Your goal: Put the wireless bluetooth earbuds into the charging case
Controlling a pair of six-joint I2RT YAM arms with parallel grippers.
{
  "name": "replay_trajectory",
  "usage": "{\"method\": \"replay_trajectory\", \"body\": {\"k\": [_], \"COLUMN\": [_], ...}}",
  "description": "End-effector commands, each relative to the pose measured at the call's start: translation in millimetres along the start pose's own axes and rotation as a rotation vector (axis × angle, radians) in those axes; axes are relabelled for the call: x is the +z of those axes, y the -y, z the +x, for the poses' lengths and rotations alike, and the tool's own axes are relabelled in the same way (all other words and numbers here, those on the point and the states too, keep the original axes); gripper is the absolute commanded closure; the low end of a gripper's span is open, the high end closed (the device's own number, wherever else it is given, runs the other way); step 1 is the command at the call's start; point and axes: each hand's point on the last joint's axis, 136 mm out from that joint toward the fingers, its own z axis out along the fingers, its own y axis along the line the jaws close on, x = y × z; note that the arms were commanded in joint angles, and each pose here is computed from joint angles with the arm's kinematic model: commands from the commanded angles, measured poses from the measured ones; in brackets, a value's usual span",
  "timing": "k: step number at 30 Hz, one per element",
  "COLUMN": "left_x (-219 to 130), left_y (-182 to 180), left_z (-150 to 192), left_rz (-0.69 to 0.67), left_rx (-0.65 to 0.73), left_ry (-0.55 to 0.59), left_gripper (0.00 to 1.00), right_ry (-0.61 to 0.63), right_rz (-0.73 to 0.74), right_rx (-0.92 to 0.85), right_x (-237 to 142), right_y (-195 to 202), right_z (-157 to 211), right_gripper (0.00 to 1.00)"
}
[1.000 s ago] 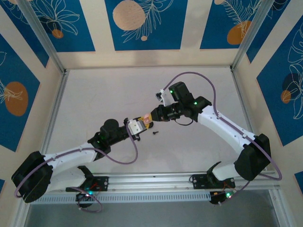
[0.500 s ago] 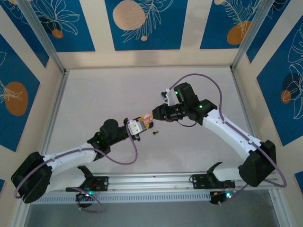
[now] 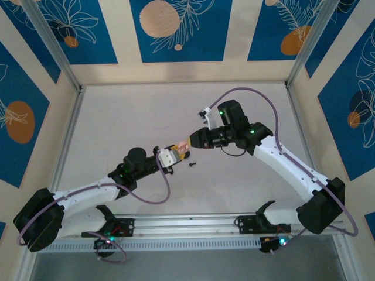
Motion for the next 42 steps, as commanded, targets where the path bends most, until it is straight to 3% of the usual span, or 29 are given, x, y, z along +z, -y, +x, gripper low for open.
{"method": "replay_trajectory", "body": {"k": [1, 28, 42], "left_x": [-2, -5, -2], "left_y": [1, -3, -4], "left_z": [-19, -31, -21], "left_rz": [0.011, -0.006, -0.015], "left_rx": [0.014, 0.002, -0.006], "left_ry": [0.069, 0.114, 0.074], "left_gripper": [0.80, 0.80, 0.80], "right_ry": [-0.018, -0.079, 0.083], "right_rz": [-0.028, 0.034, 0.021], "right_rx": [-0.023, 0.056, -0.158], "right_x": [2, 32, -17], "right_y": [-6, 30, -14], "right_z": [-2, 21, -9], "right_gripper": [0.81, 0.86, 0.77]}}
